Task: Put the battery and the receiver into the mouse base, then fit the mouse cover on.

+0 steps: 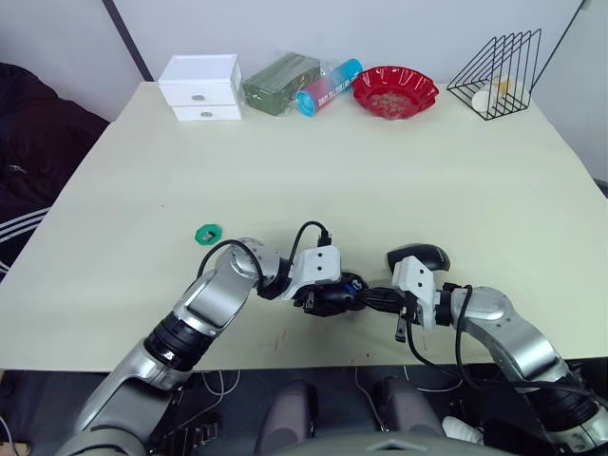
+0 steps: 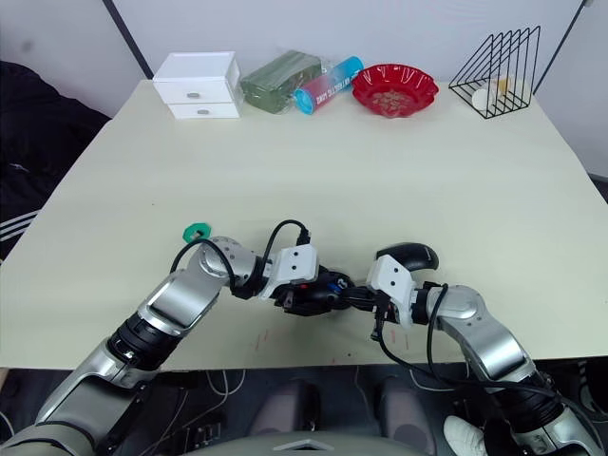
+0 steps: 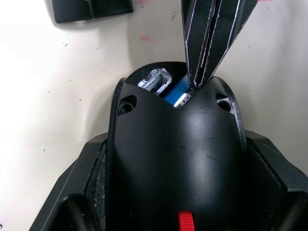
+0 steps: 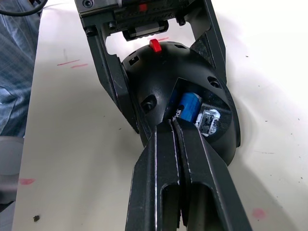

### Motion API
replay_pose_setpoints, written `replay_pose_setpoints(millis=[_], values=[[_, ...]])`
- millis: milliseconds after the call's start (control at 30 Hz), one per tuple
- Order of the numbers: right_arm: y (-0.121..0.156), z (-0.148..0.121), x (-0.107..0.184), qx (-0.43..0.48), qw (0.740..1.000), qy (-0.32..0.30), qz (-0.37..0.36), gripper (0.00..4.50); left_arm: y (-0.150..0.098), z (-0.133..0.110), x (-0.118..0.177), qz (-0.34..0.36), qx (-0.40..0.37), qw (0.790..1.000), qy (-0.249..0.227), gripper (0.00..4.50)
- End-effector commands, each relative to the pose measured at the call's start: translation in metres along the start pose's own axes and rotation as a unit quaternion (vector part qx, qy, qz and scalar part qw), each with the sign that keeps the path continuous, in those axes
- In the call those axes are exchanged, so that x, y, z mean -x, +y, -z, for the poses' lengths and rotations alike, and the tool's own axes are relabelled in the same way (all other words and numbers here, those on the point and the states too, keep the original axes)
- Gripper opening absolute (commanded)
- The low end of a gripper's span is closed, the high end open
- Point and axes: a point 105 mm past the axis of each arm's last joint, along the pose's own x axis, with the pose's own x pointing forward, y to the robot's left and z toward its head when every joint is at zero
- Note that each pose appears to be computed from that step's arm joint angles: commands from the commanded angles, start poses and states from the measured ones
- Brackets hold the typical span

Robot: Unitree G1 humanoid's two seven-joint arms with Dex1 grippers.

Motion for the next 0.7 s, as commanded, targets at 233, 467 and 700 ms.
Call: replay_pose_setpoints(millis=[233, 467, 700], values=[[-0.001, -0.011, 0.034, 0.013, 0.997, -0.063, 0.030, 0.01, -0.014, 0.007, -0.009, 0.036, 0.015, 0.999, 0.008, 2.97], [-0.004, -0.016, 0.079, 0.051, 0.994, -0.091, 0.046, 0.01, -0.010, 0.004, -0.010, 0.031, 0.014, 0.999, 0.003, 2.97], [-0.012, 0.000, 0.143, 0.035, 0.992, -0.095, 0.074, 0.01, -0.007, 0.002, -0.010, 0.029, 0.013, 0.999, 0.002, 2.97]])
